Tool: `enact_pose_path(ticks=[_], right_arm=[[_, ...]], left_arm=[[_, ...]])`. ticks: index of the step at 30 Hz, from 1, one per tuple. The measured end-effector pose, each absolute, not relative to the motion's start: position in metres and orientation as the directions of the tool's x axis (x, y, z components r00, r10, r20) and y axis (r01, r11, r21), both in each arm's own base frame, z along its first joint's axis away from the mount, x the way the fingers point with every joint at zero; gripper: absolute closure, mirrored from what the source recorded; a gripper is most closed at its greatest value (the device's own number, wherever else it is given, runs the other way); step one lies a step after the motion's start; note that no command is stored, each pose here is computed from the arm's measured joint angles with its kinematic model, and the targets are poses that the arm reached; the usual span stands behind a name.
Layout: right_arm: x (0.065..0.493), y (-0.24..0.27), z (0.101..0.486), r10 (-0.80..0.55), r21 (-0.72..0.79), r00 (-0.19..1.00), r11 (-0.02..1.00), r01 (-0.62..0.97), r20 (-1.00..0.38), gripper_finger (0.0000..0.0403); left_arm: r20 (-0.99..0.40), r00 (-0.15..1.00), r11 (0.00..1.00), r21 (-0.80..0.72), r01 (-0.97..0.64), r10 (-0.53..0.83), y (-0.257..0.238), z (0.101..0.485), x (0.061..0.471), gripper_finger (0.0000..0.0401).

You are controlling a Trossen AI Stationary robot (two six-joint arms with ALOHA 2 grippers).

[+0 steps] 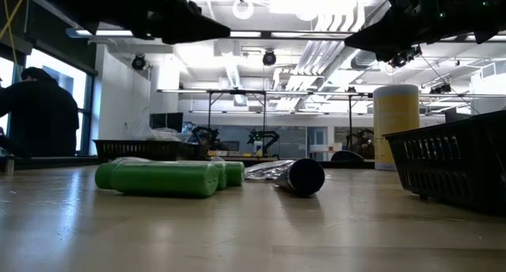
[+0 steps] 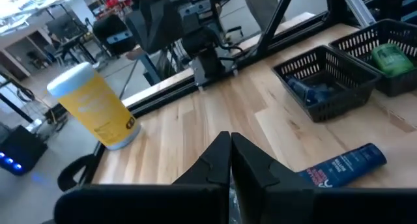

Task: Pick & Place Travel size toiletries
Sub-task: Put the black hairbrush into the top black basket

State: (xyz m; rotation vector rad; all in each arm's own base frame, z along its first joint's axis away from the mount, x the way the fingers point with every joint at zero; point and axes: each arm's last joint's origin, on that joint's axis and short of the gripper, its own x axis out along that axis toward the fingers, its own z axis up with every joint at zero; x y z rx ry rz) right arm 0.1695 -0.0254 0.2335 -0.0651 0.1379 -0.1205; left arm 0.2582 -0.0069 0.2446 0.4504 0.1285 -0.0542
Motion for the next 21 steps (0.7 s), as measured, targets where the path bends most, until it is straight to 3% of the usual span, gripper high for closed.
enact_pose_path(ticks=[9,15,21], right_arm=[[0.17,-0.025,0.235,-0.127,-0.064,0.985,0.991,0.12,-0.114,0.0401],[0.17,-0.031,0.236,-0.311,0.118,0.945,0.939,0.322,-0.101,0.0401],[0.183,-0.032,0.235,-0.28,0.183,0.948,0.934,0.305,-0.153,0.0401]], left_arm=[[-0.212,0.977,0.873,0.474,0.112,-0.011,-0.006,0.248,0.244,0.0394],[-0.198,0.979,0.845,0.53,0.068,0.046,-0.004,0.249,0.244,0.0394],[-0.194,0.977,0.825,0.564,0.036,0.09,0.001,0.252,0.242,0.0394]])
